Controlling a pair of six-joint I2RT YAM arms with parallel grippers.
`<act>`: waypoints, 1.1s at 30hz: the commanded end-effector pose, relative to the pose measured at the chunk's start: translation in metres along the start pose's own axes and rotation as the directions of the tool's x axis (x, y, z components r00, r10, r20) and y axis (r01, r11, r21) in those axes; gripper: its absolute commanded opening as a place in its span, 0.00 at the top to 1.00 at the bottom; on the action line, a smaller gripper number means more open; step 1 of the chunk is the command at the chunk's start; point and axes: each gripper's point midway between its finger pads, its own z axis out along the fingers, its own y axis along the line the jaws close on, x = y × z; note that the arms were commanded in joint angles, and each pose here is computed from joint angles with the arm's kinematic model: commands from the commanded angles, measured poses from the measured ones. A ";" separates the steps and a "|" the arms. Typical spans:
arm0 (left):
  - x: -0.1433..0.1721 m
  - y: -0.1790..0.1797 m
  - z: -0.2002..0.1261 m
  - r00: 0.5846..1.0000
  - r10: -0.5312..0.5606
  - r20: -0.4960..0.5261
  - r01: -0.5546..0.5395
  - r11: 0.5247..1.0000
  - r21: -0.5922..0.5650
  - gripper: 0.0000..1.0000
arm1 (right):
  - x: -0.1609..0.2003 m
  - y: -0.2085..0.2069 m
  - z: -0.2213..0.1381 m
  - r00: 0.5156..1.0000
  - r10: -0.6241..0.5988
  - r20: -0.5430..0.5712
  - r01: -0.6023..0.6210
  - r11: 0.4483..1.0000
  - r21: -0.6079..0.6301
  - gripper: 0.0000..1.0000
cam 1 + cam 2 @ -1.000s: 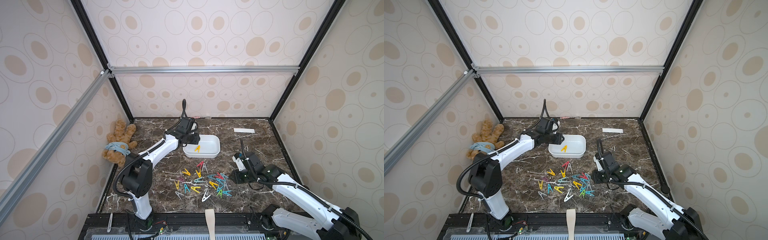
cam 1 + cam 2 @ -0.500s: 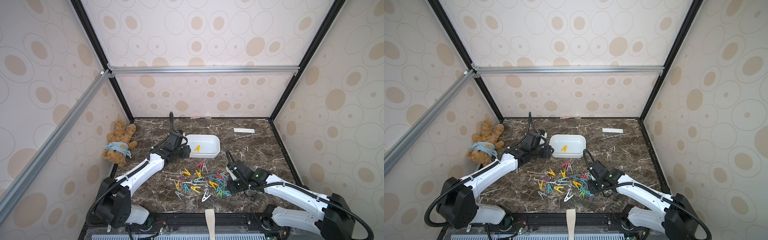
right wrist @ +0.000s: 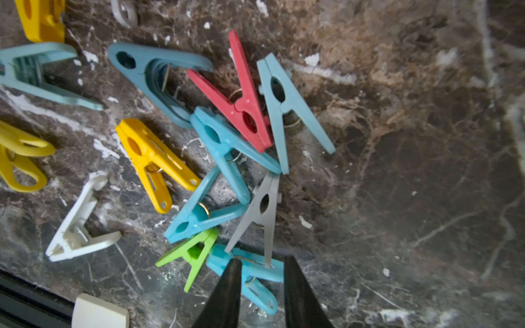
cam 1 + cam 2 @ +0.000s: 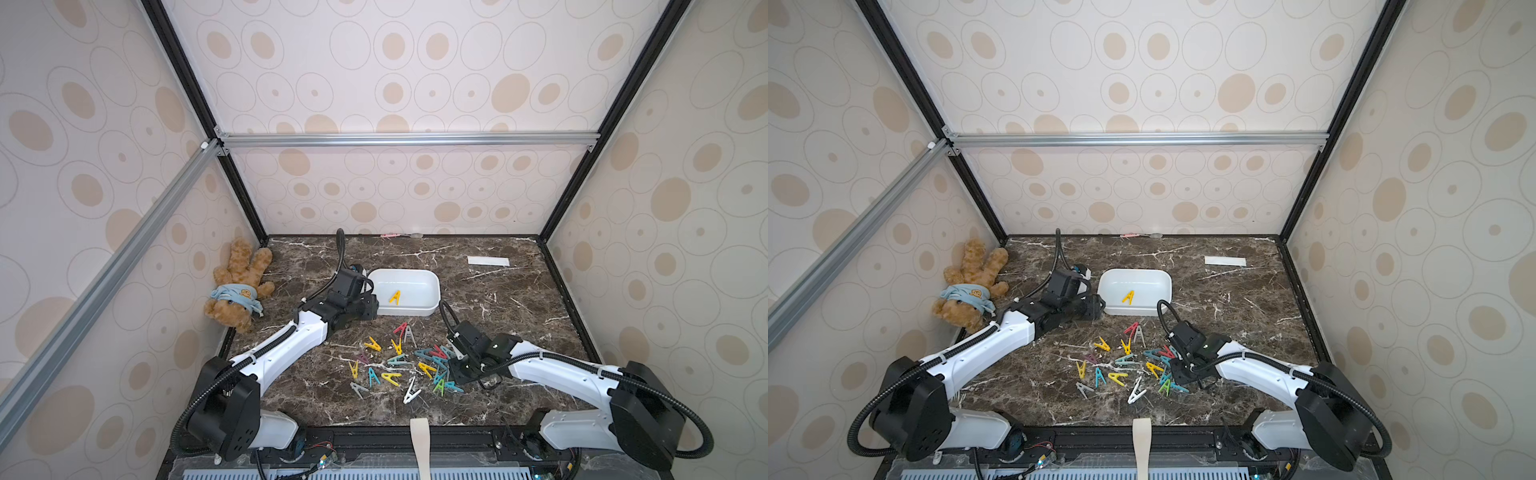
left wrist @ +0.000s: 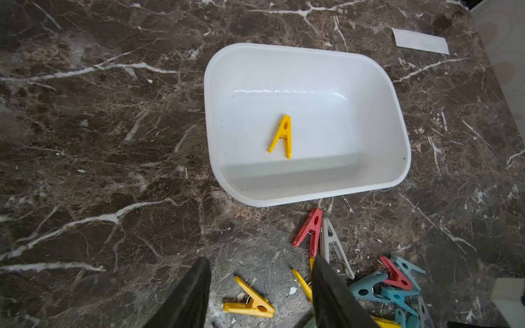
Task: Put the clothespins into the storage box
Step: Pick up the clothespin from the center of the board.
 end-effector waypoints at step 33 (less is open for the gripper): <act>-0.010 0.015 -0.014 0.994 -0.074 0.087 0.077 0.996 -0.039 0.43 | -0.026 -0.001 -0.037 0.995 -0.056 0.084 0.051 0.997 0.062 0.99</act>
